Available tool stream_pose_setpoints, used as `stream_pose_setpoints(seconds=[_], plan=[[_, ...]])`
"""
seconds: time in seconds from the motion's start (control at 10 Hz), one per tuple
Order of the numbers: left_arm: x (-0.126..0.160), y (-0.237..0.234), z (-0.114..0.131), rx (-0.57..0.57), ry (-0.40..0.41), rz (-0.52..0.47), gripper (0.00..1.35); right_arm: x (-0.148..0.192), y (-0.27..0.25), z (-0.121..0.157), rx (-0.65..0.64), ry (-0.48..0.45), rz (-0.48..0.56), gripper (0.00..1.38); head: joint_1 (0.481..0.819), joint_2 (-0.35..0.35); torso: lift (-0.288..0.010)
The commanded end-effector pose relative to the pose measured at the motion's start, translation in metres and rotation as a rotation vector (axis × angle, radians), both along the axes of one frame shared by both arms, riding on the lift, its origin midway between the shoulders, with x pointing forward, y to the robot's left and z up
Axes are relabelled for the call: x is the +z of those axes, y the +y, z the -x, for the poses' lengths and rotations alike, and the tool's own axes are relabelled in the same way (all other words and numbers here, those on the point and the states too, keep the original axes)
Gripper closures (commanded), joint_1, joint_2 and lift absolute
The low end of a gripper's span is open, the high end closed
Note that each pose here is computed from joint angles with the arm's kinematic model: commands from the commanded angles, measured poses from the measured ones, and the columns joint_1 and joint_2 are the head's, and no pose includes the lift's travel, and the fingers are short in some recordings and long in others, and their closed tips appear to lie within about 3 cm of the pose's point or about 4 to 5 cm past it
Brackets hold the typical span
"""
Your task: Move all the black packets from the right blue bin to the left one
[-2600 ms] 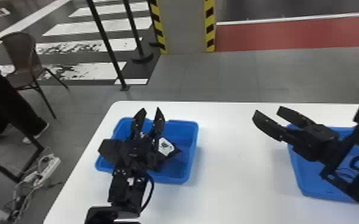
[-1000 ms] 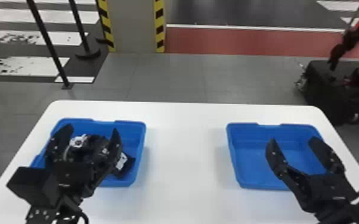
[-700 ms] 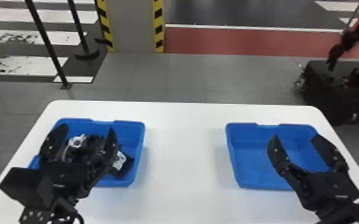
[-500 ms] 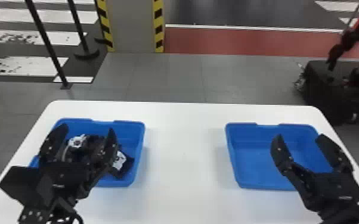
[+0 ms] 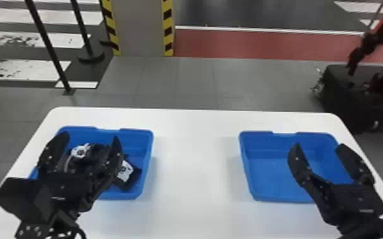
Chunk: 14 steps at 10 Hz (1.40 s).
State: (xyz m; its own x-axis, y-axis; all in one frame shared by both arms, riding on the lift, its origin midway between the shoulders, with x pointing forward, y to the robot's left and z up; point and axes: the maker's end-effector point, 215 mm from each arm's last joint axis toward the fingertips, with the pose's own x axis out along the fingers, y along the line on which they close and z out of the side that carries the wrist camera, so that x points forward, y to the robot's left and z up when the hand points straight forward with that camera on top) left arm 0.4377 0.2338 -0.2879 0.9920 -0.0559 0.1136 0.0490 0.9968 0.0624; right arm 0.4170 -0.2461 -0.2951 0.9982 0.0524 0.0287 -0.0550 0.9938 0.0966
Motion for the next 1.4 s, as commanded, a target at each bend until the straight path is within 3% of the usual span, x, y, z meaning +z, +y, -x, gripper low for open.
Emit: stream_pose_setpoints(seconds=[0.0, 1.3], plan=[[0.0001, 0.0004, 0.0000, 0.002, 0.000, 0.002, 0.09, -0.0015, -0.0006, -0.0010, -0.002, 0.002, -0.003, 0.17, 0.695, -0.016, -0.110], [-0.0031, -0.0022, -0.0029, -0.002, 0.014, 0.015, 0.10, 0.0031, -0.0011, -0.0022, -0.002, -0.015, -0.011, 0.17, 0.695, -0.021, -0.110]])
